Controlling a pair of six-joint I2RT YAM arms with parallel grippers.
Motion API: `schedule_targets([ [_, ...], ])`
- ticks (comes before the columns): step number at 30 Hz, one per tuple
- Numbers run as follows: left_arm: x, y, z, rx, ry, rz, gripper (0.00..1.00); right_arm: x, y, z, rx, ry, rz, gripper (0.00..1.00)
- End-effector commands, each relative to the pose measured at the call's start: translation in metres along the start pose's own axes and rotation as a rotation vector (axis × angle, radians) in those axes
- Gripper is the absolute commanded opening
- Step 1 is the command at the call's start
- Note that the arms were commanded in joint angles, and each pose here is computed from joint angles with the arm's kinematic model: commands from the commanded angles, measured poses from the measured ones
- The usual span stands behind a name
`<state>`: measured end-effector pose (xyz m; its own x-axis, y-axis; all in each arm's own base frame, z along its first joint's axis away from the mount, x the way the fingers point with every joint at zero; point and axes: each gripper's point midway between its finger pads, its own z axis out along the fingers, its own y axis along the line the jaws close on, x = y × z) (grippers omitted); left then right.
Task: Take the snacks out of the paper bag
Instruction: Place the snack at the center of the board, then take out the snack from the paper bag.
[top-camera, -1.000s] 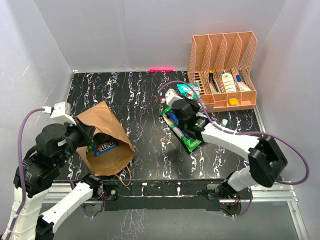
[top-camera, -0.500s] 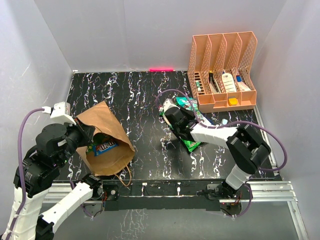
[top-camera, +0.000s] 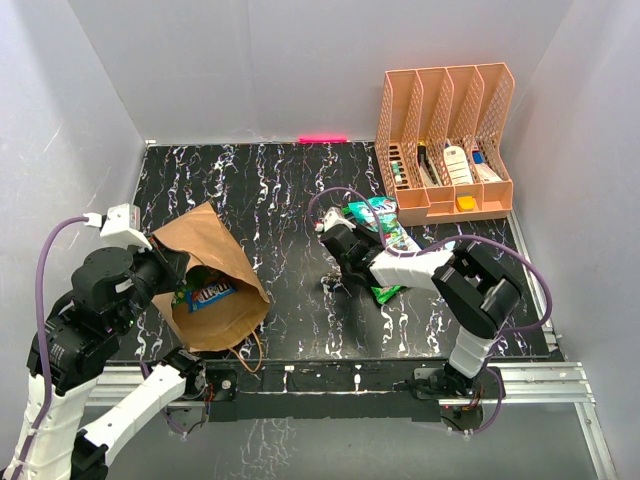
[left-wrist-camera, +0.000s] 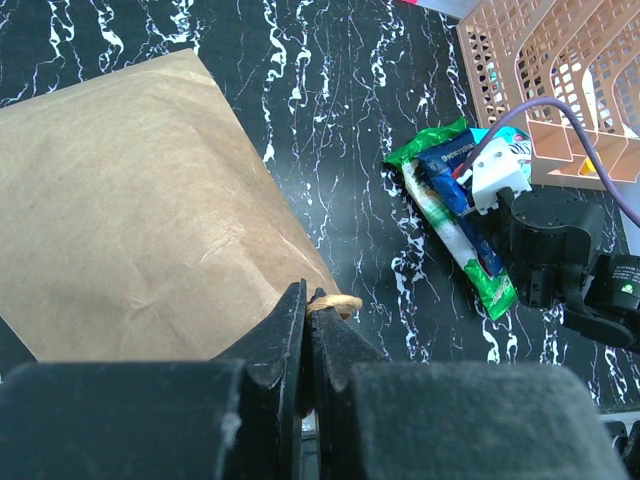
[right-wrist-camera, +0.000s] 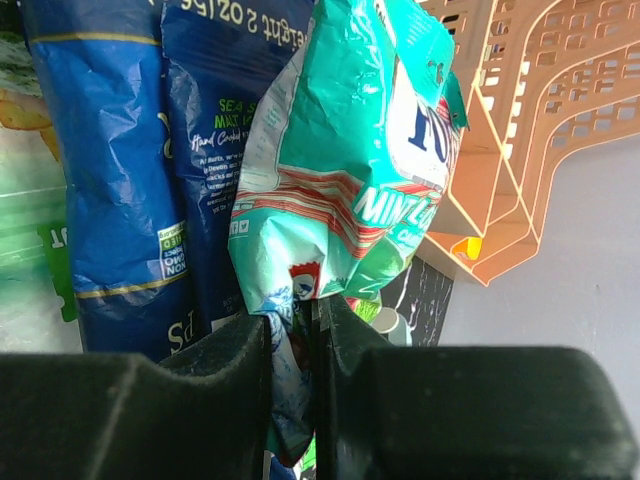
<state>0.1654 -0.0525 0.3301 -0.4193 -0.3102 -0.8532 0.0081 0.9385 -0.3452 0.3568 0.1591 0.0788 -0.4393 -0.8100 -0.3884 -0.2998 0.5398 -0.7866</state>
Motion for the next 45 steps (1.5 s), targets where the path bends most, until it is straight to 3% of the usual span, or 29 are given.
schedule_targets([
  [1, -0.009, 0.000, -0.005, 0.002, -0.034, 0.003, 0.00, 0.015, 0.036, -0.005, -0.118, 0.021, 0.034, 0.24],
  [7, -0.008, -0.002, -0.002, 0.009, -0.032, 0.003, 0.00, -0.006, 0.015, -0.038, -0.185, -0.019, 0.116, 0.48],
  [11, -0.008, -0.001, -0.002, 0.008, -0.034, 0.005, 0.00, -0.034, -0.001, -0.079, -0.338, -0.096, 0.320, 0.60],
  [13, -0.007, 0.000, -0.001, 0.006, -0.034, 0.009, 0.00, -0.044, -0.007, -0.100, -0.411, -0.139, 0.418, 0.73],
  [15, -0.005, 0.000, 0.000, 0.003, -0.031, 0.009, 0.00, -0.051, -0.012, -0.115, -0.463, -0.197, 0.500, 0.96],
  [16, -0.004, 0.000, 0.001, 0.006, -0.029, 0.009, 0.00, -0.053, -0.012, -0.121, -0.491, -0.224, 0.537, 0.98],
  [23, -0.003, -0.001, 0.004, 0.008, -0.025, 0.008, 0.00, -0.046, 0.026, -0.158, -0.765, -0.281, 0.714, 0.98],
  [27, -0.001, 0.000, 0.004, 0.004, -0.024, 0.009, 0.00, -0.062, 0.049, -0.191, -0.993, -0.463, 0.766, 0.98],
  [30, -0.001, 0.000, 0.004, 0.000, -0.019, 0.014, 0.00, -0.075, 0.060, -0.206, -1.026, -0.533, 0.748, 0.98],
  [36, -0.001, 0.000, 0.006, -0.003, -0.015, 0.017, 0.00, -0.127, 0.111, -0.271, -1.031, -0.739, 0.467, 0.98],
  [41, 0.000, 0.000, 0.005, -0.001, -0.008, 0.009, 0.00, -0.170, 0.161, -0.338, -0.978, -1.063, 0.162, 0.98],
  [45, 0.001, -0.003, 0.003, 0.012, 0.004, 0.007, 0.00, -0.204, 0.187, -0.360, -0.850, -1.297, -0.062, 0.95],
])
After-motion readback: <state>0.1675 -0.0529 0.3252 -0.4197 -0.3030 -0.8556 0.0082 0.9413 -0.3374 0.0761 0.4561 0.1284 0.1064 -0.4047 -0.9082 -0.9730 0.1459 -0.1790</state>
